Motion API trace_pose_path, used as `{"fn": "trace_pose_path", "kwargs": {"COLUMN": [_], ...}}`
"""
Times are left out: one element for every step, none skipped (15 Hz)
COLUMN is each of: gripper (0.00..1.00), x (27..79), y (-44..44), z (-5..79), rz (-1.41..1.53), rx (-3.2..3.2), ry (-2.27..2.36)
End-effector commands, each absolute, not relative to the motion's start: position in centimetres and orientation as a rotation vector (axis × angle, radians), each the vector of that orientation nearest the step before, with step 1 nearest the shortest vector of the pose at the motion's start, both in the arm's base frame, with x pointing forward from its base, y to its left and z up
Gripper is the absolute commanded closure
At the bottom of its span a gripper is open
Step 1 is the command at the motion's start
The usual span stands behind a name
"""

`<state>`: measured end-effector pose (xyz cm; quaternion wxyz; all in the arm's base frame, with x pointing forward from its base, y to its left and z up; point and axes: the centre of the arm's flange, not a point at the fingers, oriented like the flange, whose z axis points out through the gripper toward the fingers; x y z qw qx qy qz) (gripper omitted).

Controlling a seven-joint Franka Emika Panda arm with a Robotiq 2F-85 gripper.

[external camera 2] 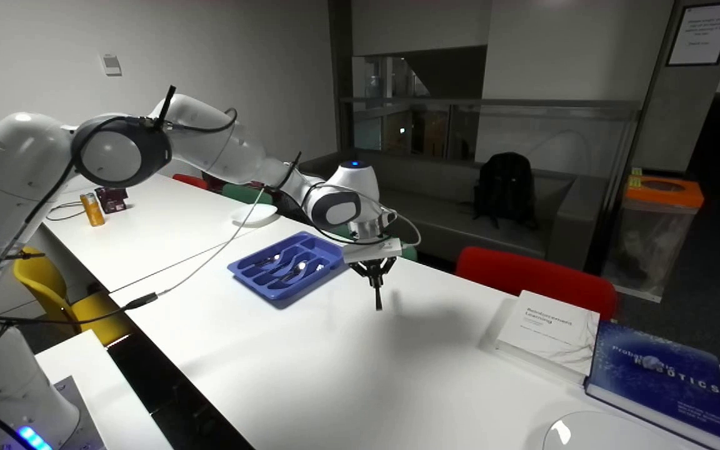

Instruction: Pick up the silver cutlery from the counter and place it on the blue tray

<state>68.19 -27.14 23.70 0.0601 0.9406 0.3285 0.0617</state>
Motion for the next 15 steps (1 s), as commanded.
{"fn": "trace_pose_path", "kwargs": {"gripper": [0.97,0.97,0.97,0.97,0.97,0.97,0.97,0.97,0.97,0.97,0.97,0.97,0.97,0.97,0.97], "x": [66.3,66.2,66.1,65.9,65.9,65.9,65.8,66.0,66.0,66.1,66.0,66.0,65.9,65.8,65.7], "y": [-22.7,-21.6,-20.4,-19.4,-18.0,-16.8,-15.6,-14.5,-13.4,-12.4,-11.5,-10.7,-10.0,-9.4,-9.0], "z": [28.8,29.4,29.9,30.1,29.9,29.6,29.1,28.6,28.1,27.5,27.3,26.9,26.6,26.5,26.2], "rz": [0.219,0.223,0.231,0.228,0.212,0.195,0.176,0.157,0.138,0.130,0.124,0.116,0.105,0.100,0.086], "rx": [2.858,2.862,2.859,2.853,2.848,2.846,2.847,2.845,2.857,2.860,2.861,2.854,2.854,2.846,2.842], "ry": [0.725,0.652,0.611,0.571,0.554,0.542,0.537,0.518,0.505,0.480,0.468,0.453,0.447,0.443,0.450]}}
